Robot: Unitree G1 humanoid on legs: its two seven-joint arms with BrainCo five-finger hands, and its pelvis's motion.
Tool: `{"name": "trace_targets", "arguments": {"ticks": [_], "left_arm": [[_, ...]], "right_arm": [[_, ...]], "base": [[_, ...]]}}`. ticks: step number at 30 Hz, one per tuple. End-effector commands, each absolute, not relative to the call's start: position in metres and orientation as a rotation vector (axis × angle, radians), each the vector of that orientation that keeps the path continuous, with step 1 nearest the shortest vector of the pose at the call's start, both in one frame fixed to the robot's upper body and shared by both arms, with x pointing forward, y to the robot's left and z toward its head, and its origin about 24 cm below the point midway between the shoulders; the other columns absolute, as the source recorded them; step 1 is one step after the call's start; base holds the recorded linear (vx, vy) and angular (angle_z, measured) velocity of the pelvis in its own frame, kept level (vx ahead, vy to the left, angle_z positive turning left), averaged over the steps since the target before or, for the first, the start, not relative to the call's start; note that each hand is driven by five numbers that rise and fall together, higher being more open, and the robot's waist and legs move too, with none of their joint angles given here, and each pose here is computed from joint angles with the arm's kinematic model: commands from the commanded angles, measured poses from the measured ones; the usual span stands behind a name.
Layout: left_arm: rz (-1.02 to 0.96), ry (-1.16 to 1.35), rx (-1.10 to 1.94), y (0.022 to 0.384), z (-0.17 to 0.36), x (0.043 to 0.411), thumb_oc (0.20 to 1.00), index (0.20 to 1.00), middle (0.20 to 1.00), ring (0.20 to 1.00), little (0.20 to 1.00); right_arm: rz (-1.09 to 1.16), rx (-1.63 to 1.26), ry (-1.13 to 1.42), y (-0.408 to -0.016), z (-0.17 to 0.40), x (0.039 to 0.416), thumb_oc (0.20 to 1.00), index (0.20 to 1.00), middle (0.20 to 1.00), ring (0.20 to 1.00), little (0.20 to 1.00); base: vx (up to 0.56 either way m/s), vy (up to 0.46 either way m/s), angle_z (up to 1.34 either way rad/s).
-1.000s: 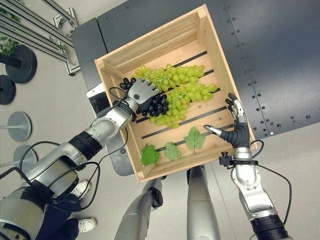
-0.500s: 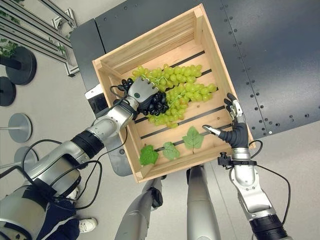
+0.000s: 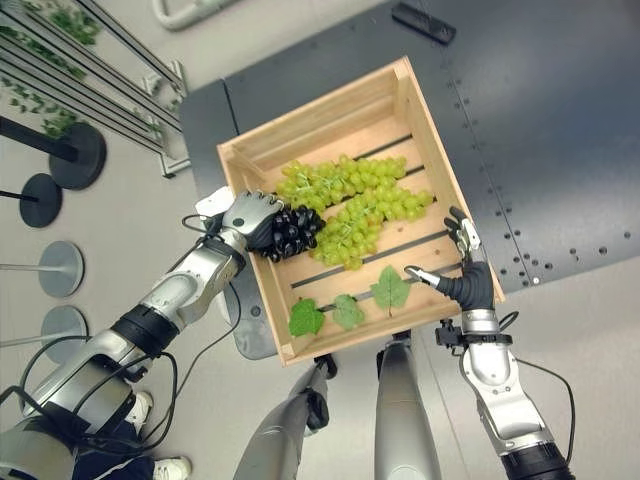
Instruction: Pick up the fruits from the basket on one side to the basket on the other side
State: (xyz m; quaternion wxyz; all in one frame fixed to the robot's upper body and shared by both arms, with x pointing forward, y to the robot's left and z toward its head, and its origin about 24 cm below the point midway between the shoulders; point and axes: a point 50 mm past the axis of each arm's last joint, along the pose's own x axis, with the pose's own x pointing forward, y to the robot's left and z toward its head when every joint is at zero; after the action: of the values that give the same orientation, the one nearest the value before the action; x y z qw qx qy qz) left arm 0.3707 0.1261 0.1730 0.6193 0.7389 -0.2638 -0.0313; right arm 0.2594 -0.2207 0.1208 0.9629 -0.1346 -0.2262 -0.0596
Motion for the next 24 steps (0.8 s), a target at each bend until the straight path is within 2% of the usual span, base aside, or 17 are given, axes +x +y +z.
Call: {"name": "trace_targets", "arguments": {"ticks": [1,12,16,19,24], "left_arm": [[0.159,-0.674,1.633,0.160,0.226,0.371,0.200,0.200,0.200,0.200,0.200],[0.130,-0.798,1.415,0.160,0.235,0.343,0.200,0.200,0.200,0.200,0.200],[0.057,-0.848,1.302,0.154,0.237,0.329,0.200,0.200,0.200,0.200,0.200],[-0.085,-0.872,1.117,0.137,0.234,0.319,0.200,0.200,0.200,0.200,0.200],[-0.234,-0.931,1.018,0.119,0.236,0.304,0.200,0.200,0.200,0.200,0.200]], "right_arm": [[-0.093,-0.322,-0.486,-0.226,0.130,0.257,1.000,1.000,1.000,1.000,1.000],[-0.023,-0.329,-0.232,-0.234,0.085,0.257,1.000,1.000,1.000,1.000,1.000],[0.026,-0.323,-0.173,-0.228,0.073,0.258,1.000,1.000,1.000,1.000,1.000],[0.153,-0.343,-0.148,-0.213,0.070,0.265,1.000,1.000,1.000,1.000,1.000],[0.242,-0.373,-0.162,-0.198,0.075,0.272,1.000,1.000,1.000,1.000,1.000]], "base": [[0.07,0.031,0.03],[0.04,0.013,0.08],[0.05,-0.002,0.01],[0.10,-0.008,-0.04],[0.09,-0.007,-0.01]]}}
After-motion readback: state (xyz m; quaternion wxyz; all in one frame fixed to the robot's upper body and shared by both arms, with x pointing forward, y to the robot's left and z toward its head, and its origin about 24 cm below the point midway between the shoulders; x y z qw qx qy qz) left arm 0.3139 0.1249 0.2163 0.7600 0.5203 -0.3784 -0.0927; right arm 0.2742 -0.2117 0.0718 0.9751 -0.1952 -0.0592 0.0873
